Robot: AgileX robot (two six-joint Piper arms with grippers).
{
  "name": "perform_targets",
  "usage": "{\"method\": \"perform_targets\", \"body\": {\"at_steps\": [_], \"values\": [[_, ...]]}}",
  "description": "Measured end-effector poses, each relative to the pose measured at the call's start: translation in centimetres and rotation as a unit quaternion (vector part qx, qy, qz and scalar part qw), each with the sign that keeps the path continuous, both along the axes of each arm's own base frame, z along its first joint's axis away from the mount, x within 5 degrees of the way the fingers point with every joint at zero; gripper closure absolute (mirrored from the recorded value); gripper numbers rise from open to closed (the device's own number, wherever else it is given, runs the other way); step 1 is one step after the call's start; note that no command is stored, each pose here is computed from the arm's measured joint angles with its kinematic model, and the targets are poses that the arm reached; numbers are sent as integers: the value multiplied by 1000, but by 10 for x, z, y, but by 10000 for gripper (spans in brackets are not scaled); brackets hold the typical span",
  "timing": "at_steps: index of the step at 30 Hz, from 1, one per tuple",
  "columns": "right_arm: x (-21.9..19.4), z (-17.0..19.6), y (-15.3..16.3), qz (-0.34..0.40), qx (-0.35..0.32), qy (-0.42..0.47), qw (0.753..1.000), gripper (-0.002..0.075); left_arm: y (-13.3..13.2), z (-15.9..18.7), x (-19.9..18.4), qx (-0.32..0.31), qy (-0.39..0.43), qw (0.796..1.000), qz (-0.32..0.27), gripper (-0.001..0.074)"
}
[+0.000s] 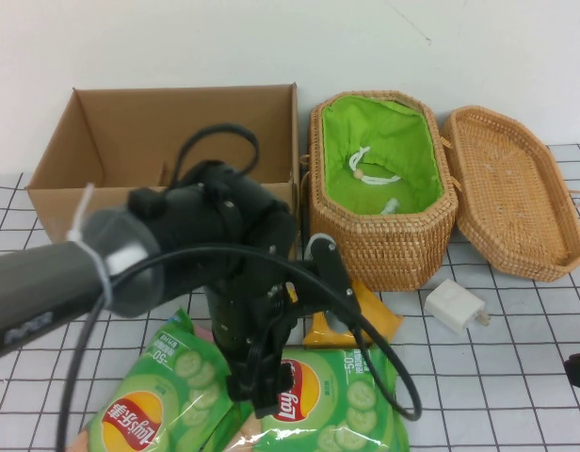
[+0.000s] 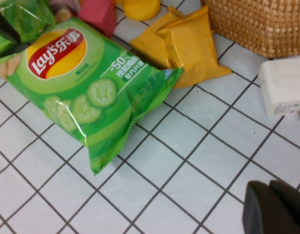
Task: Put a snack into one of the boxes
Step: Pick up the potato chip
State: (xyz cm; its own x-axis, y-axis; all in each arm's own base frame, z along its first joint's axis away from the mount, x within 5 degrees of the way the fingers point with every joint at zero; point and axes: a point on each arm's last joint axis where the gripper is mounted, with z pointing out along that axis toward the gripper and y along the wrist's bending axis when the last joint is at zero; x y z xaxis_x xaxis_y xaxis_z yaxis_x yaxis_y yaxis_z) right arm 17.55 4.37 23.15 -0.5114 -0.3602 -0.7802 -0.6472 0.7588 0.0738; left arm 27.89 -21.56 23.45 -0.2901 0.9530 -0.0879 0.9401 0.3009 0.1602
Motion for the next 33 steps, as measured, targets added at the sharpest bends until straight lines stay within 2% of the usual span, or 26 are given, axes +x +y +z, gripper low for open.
{"method": "perform_targets", "body": {"at_steps": [4, 11, 13, 16, 18, 24, 33], "values": [[0, 0, 0, 0, 0, 0, 1000, 727, 0, -14, 7, 29, -3, 1000, -4, 225], [0, 0, 0, -1, 1, 0, 1000, 727, -2, -28, 11, 43, 3, 999, -7, 370], [0, 0, 0, -1, 1, 0, 1000, 727, -2, -31, 13, 49, 4, 999, -9, 448], [0, 0, 0, -1, 2, 0, 1000, 727, -1, -32, 13, 57, 1, 998, -11, 613], [0, 0, 0, -2, 4, 0, 1000, 727, 0, -32, 14, 62, 0, 998, -6, 682], [0, 1, 0, -4, 7, 0, 1000, 727, 5, -25, 14, 85, -15, 996, 7, 727], [0, 1, 1, -4, 9, 0, 1000, 727, 24, 31, 4, 72, -100, 992, 34, 733]]}}
